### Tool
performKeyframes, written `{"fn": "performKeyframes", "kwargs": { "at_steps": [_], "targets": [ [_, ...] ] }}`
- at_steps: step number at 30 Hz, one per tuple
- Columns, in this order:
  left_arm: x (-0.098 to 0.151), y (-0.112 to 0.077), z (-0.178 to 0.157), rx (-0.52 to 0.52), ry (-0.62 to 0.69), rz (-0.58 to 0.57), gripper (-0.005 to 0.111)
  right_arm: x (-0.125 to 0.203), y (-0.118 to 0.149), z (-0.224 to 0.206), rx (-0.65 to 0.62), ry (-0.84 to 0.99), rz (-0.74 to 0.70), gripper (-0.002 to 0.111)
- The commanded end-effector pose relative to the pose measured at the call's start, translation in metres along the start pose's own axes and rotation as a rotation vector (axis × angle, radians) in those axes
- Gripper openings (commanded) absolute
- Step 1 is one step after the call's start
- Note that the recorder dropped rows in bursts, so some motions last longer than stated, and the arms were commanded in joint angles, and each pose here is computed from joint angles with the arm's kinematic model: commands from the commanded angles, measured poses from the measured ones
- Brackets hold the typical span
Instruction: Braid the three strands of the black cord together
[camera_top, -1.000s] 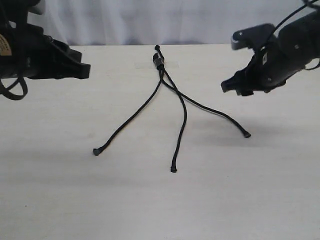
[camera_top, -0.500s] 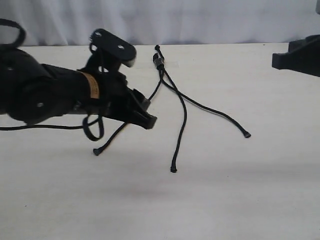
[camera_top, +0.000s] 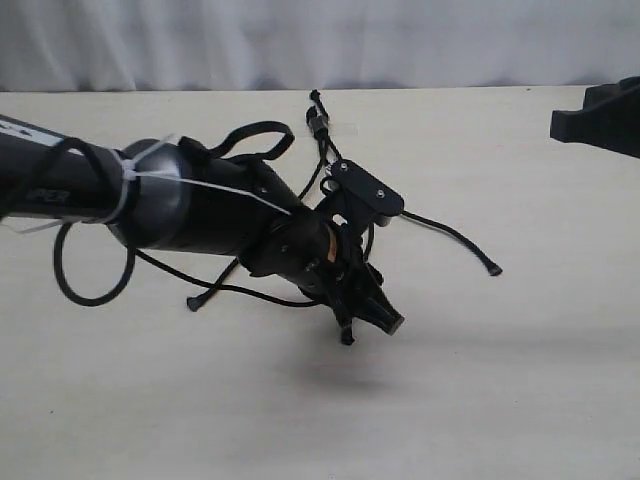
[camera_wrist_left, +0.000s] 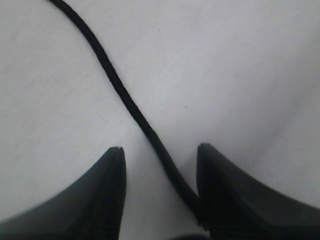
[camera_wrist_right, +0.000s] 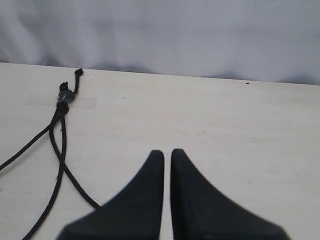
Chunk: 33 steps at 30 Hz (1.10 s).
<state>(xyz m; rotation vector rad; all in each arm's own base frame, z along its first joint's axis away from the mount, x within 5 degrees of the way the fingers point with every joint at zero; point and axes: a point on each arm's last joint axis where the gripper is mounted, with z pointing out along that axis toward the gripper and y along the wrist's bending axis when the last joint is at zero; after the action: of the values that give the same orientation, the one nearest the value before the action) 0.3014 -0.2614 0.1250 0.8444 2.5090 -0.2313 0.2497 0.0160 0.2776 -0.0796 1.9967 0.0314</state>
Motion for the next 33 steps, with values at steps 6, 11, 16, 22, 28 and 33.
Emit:
{"fn": "performKeyframes", "kwargs": {
  "at_steps": [6,11,16,22,28,33],
  "targets": [
    [0.009,-0.003,0.029,0.0,0.058,0.014,0.043,0.0,-0.002,0.001,0.005,-0.005,0.012,0.004],
    [0.016,-0.003,0.036,-0.004,0.098,0.014,0.033,0.0,-0.002,0.001,0.003,-0.012,0.012,0.004],
    [0.017,-0.002,0.035,-0.013,0.135,0.021,0.0,-0.001,-0.001,0.001,0.002,-0.017,0.012,0.004],
    [-0.001,0.016,-0.001,-0.098,0.122,0.107,0.0,-0.001,-0.001,0.001,0.002,-0.017,0.012,0.004],
    [-0.016,0.069,-0.052,-0.209,0.067,0.01,0.0,-0.001,-0.001,0.001,0.002,-0.017,0.012,0.004],
    [-0.001,0.117,-0.061,-0.271,0.066,-0.08,0.0,-0.001,-0.001,0.001,0.002,-0.017,0.012,0.004]
  ]
}}
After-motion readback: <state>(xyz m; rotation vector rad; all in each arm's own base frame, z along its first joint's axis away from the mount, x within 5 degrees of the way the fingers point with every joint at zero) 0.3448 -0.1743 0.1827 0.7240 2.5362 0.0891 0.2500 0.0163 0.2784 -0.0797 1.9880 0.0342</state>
